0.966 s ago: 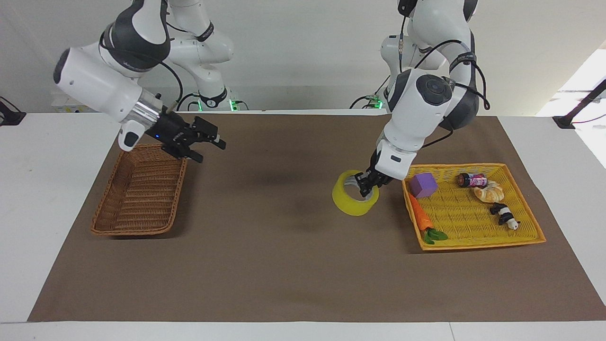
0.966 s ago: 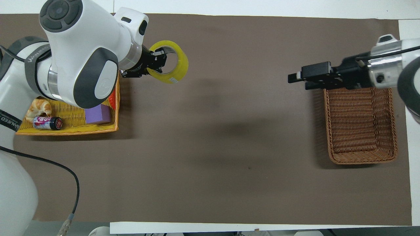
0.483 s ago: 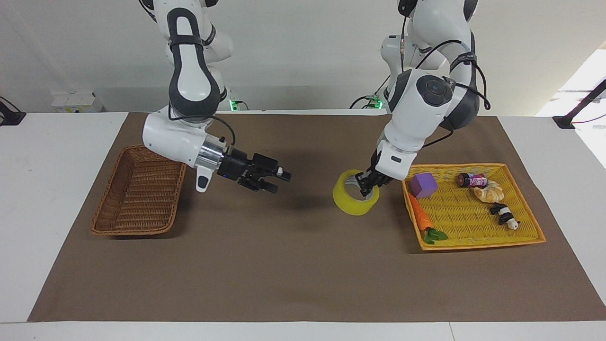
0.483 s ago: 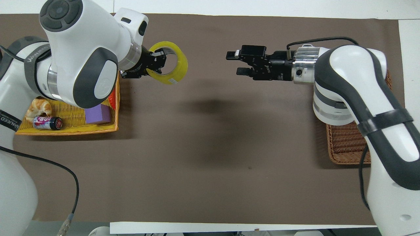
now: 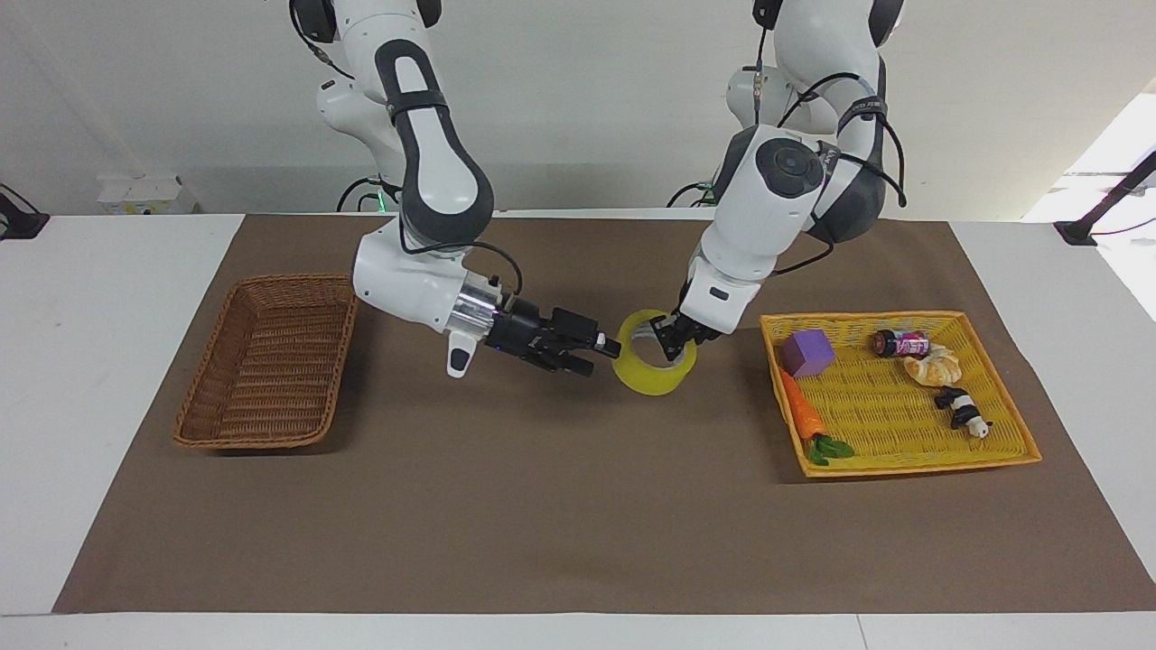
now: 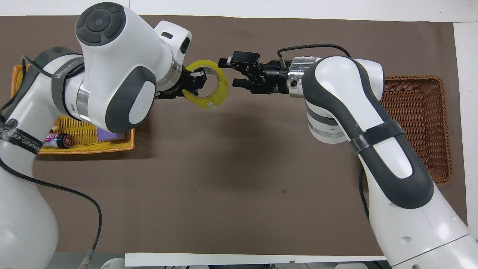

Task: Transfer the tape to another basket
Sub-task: 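Grasp the tape with the right gripper while the left gripper releases it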

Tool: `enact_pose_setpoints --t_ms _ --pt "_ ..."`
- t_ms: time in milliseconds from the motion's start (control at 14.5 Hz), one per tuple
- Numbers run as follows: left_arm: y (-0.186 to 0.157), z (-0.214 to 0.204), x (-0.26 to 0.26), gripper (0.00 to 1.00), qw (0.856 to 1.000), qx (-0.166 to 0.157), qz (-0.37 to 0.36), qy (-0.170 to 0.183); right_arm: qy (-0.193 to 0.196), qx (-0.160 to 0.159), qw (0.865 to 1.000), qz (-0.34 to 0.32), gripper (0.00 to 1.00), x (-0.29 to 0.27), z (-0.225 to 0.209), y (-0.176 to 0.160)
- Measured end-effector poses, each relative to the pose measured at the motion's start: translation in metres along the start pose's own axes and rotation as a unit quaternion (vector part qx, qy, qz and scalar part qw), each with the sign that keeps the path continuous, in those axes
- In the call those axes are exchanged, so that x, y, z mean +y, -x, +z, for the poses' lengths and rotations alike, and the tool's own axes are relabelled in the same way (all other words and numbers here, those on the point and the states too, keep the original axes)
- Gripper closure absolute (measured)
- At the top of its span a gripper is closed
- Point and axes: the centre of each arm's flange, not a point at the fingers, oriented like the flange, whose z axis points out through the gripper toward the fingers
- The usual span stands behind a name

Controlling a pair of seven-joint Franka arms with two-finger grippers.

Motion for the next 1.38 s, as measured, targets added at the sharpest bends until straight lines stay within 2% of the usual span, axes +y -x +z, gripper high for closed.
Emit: enact_pose_setpoints --t_ms 345,759,897,1103,1172,1241,1379 --pt "0.009 0.001 0.006 0.79 1.000 -0.005 0.006 -0.004 -0.005 -0.002 1.000 0.016 0.00 0.007 0.008 0.001" --pt "0.009 0.001 0.006 0.79 1.000 -0.006 0.007 -0.005 -0.019 -0.043 0.999 0.021 0.00 0.015 -0.004 -0.006" --pt "0.009 0.001 0.006 0.79 1.000 -0.006 0.007 -0.005 -0.018 -0.046 0.999 0.012 0.06 0.024 -0.007 -0.007" --pt "0.010 0.004 0.005 0.79 1.000 -0.010 0.007 -0.008 -0.018 -0.052 0.998 0.008 0.36 0.026 -0.006 -0.004" --pt "0.010 0.003 0.005 0.79 1.000 -0.009 0.007 -0.008 -0.019 -0.055 0.998 0.008 0.36 0.026 -0.006 -0.003" --pt "0.011 0.003 0.005 0.79 1.000 -0.013 0.006 -0.008 -0.021 -0.059 0.998 0.003 0.42 0.026 -0.008 -0.003" --pt "0.014 0.000 0.007 0.79 1.000 -0.015 0.006 -0.003 -0.028 -0.070 0.997 0.001 0.42 0.027 -0.012 -0.004"
